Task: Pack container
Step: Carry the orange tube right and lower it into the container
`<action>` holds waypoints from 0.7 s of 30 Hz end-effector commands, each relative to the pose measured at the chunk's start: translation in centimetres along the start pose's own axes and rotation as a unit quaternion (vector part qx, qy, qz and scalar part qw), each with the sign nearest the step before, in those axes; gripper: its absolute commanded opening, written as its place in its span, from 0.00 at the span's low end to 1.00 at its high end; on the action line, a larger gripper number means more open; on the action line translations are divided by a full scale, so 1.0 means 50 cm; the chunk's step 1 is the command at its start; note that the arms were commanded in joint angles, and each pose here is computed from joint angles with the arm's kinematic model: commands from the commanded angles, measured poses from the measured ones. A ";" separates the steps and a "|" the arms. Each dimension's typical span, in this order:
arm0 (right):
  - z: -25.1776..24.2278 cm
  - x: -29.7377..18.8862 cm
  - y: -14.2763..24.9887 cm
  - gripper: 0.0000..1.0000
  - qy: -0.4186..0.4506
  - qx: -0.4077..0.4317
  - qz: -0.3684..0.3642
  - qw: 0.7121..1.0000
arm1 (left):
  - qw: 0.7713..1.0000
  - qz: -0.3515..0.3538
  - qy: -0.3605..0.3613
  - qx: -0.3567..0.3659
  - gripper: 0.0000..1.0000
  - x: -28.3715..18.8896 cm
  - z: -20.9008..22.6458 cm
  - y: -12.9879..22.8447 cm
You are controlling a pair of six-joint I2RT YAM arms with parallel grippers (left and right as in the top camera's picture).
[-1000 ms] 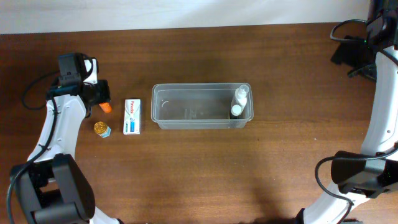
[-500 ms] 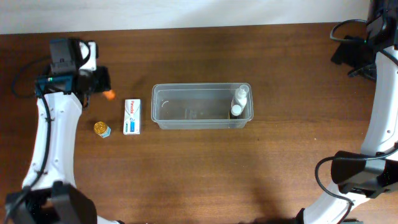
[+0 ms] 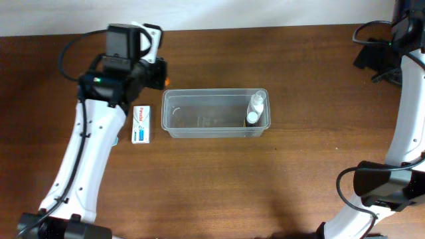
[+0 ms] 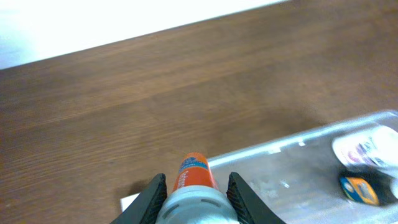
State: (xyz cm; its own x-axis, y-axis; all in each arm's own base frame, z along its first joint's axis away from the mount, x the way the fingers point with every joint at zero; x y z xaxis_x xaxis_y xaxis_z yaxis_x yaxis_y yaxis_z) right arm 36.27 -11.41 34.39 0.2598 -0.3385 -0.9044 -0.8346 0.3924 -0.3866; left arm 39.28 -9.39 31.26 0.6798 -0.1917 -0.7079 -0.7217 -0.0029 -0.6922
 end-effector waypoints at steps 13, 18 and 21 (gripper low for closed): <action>-0.009 -0.008 -0.001 0.98 0.007 0.004 -0.007 1.000 | 0.998 0.043 -0.002 0.040 0.18 -0.032 -0.072 0.042; -0.009 -0.008 -0.001 0.98 0.007 0.004 -0.007 1.000 | 0.998 0.055 -0.005 0.041 0.18 -0.010 -0.070 0.052; -0.009 -0.008 -0.001 0.99 0.007 0.004 -0.008 1.000 | 0.997 0.072 -0.008 0.041 0.18 0.018 -0.069 0.062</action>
State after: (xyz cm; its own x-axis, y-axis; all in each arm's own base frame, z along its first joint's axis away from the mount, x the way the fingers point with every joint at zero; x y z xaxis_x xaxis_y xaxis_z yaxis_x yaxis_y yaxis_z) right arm 36.28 -11.41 34.39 0.2601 -0.3386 -0.9043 -0.8342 0.3927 -0.3870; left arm 36.54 -12.87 29.67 0.5793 -0.1825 -0.7944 -0.7911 0.1090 -0.6019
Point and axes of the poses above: each gripper's point midway between its finger pads, its own x axis out along the fingers, its own z axis along the line the jaws close on, y = z × x, the point moved 7 cm from there along -x, back along the fingers, and after that the axes turned 12 degrees about -x, right-handed, at the moved point
